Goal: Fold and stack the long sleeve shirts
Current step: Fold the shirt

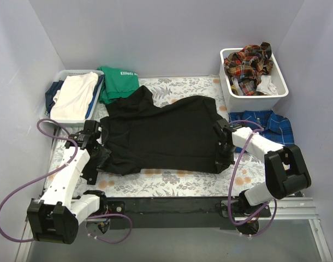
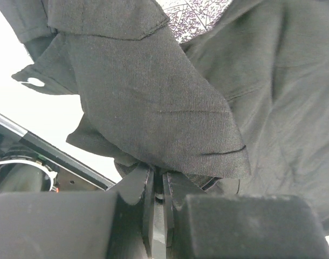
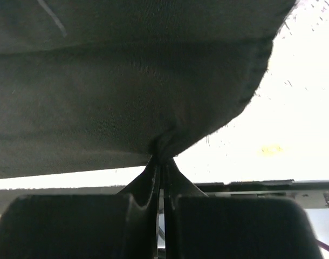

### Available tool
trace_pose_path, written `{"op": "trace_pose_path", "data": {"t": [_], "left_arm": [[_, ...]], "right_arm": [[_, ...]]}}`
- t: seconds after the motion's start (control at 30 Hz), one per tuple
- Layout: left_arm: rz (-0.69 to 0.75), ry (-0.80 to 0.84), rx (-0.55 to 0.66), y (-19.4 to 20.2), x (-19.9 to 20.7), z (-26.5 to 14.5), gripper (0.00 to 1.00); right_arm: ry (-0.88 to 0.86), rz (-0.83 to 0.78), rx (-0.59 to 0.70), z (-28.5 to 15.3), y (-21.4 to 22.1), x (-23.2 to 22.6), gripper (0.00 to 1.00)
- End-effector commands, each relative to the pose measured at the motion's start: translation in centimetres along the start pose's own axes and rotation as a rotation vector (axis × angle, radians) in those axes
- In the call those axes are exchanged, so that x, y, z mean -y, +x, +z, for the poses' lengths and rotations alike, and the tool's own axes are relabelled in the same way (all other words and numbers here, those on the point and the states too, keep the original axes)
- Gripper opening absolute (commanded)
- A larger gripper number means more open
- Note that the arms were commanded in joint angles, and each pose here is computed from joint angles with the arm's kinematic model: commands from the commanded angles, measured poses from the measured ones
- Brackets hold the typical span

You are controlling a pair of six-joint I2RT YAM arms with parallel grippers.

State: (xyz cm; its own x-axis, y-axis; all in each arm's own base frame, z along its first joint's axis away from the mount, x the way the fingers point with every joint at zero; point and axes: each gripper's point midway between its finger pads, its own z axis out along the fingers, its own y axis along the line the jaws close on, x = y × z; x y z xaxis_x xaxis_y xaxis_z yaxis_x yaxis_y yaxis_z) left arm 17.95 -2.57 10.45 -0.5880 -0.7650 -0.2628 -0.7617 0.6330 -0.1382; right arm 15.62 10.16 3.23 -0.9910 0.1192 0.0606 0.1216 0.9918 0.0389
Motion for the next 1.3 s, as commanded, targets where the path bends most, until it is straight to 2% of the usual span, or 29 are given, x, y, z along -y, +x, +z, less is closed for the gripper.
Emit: {"op": "trace_pose_path", "data": {"t": [0.0,0.1,0.2,0.43,0.57,0.9,1.0,1.13,1.27], "left_arm": [[-0.023,-0.002,0.078,-1.3,-0.6,-1.6,0.00],[0.002,-0.033,0.052,-1.1,-0.5,-0.8,0.00],[0.023,-0.046,0.076,-2.3,0.2,-0.9,0.00],[0.084,0.007,0.192,-8.1,5.8,-2.6,0.00],[0.130,0.030,0.184,-9.7,9.1,-1.7,0.00],[0.208,-0.023,0.148,-9.8,10.6,2.1,0.00],[0.232,-0.020,0.151,-9.7,10.7,2.5,0.00],[0.268,-0.006,0.136,-10.0,12.2,3.4,0.00],[0.298,-0.001,0.147,-10.8,14.3,3.4,0.00]], "right_arm": [[0.008,-0.022,0.050,-2.5,-0.7,0.2,0.01],[-0.004,-0.034,0.072,-3.6,-2.0,-0.5,0.01],[-0.025,-0.041,0.102,-4.6,-3.3,-1.3,0.01],[-0.047,-0.029,0.139,-5.2,-6.5,-2.2,0.01],[-0.048,-0.014,0.138,-4.8,-7.9,-2.0,0.01],[-0.063,-0.019,0.145,-4.1,-12.1,-3.1,0.02],[-0.100,-0.031,0.159,-4.9,-12.6,-3.9,0.11],[-0.110,-0.042,0.189,-5.8,-13.2,-4.1,0.34],[-0.140,-0.065,0.207,-7.0,-13.2,-4.6,0.46]]}}
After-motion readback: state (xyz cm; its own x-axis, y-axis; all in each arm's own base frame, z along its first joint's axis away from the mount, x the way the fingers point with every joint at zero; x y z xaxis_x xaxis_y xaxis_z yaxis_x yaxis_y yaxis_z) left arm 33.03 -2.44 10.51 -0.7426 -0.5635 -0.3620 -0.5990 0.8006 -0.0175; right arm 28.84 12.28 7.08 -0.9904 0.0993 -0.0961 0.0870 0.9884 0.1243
